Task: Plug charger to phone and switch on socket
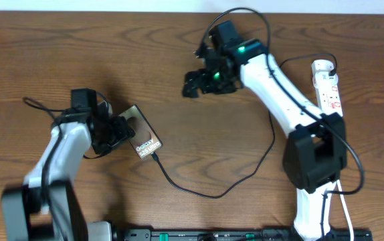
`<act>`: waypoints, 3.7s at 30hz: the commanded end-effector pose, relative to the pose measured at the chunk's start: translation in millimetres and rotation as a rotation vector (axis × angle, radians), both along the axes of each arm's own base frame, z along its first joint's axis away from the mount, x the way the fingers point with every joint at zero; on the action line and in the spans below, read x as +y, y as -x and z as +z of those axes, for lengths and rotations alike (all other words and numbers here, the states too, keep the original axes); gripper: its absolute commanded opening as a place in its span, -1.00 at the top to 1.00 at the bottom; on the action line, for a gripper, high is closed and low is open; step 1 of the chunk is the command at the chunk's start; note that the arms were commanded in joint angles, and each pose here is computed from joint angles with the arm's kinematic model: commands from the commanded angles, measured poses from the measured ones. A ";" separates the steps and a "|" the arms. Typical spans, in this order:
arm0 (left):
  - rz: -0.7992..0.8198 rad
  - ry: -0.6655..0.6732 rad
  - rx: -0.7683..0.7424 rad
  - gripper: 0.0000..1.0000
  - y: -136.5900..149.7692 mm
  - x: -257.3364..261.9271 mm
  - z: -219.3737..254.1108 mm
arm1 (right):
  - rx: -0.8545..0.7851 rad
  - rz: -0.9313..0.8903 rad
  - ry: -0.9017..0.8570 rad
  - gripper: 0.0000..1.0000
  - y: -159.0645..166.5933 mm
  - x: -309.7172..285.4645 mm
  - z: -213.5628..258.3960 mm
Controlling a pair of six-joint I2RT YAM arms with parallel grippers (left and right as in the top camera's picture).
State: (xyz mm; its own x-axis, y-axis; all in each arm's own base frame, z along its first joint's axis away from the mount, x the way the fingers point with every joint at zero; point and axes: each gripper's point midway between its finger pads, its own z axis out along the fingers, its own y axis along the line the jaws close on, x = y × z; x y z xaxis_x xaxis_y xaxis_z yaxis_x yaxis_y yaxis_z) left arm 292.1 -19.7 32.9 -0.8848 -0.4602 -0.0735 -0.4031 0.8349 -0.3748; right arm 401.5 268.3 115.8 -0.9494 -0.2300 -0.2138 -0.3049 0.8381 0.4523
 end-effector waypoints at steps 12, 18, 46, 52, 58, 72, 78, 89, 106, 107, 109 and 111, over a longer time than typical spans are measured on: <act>-0.049 -0.008 -0.772 -0.75 32.6 -19.9 221.4 | -0.444 -0.941 0.341 -0.99 -15.8 -378.4 197.7; -0.049 -0.005 -0.755 -0.77 35.6 -20.5 218.2 | -0.382 -0.805 0.059 -0.99 -15.5 -430.3 163.9; -0.045 -0.008 -0.740 -0.77 37.2 -19.8 215.2 | 0.000 -0.478 0.070 -0.99 -62.1 -393.5 -60.6; -0.045 -0.008 -0.737 -0.77 37.6 -19.8 214.6 | -0.013 -0.489 0.064 -0.99 -66.1 -393.8 -59.7; -0.045 -0.008 -0.737 -0.77 37.7 -19.9 214.6 | -0.027 -0.474 0.035 -0.99 -71.0 -384.5 -57.1; -0.043 0.000 -0.687 -0.77 35.9 -19.6 203.8 | -0.037 -0.471 0.037 -0.99 -81.6 -367.7 -57.2; -0.041 0.005 -0.656 -0.78 32.3 -19.3 196.6 | -0.008 -0.498 0.068 -0.99 -77.5 -371.5 -60.9; -0.041 0.006 -0.652 -0.78 32.7 -19.3 195.9 | 0.024 -0.495 0.064 -0.99 -69.8 -367.6 -72.8; -0.041 0.006 -0.649 -0.77 33.1 -19.4 195.5 | 0.087 -0.497 -0.020 -0.99 -55.8 -338.9 -106.0; -0.041 0.006 -0.649 -0.78 33.2 -19.4 195.4 | 0.094 -0.501 -0.021 -0.98 -55.2 -337.8 -106.1; -0.041 0.006 -0.649 -0.78 33.3 -19.4 195.3 | 0.107 -0.500 -0.033 -0.98 -53.3 -334.4 -105.4; -0.041 0.006 -0.649 -0.78 33.2 -19.4 195.4 | 0.114 -0.493 -0.088 -0.98 -53.3 -325.6 -100.8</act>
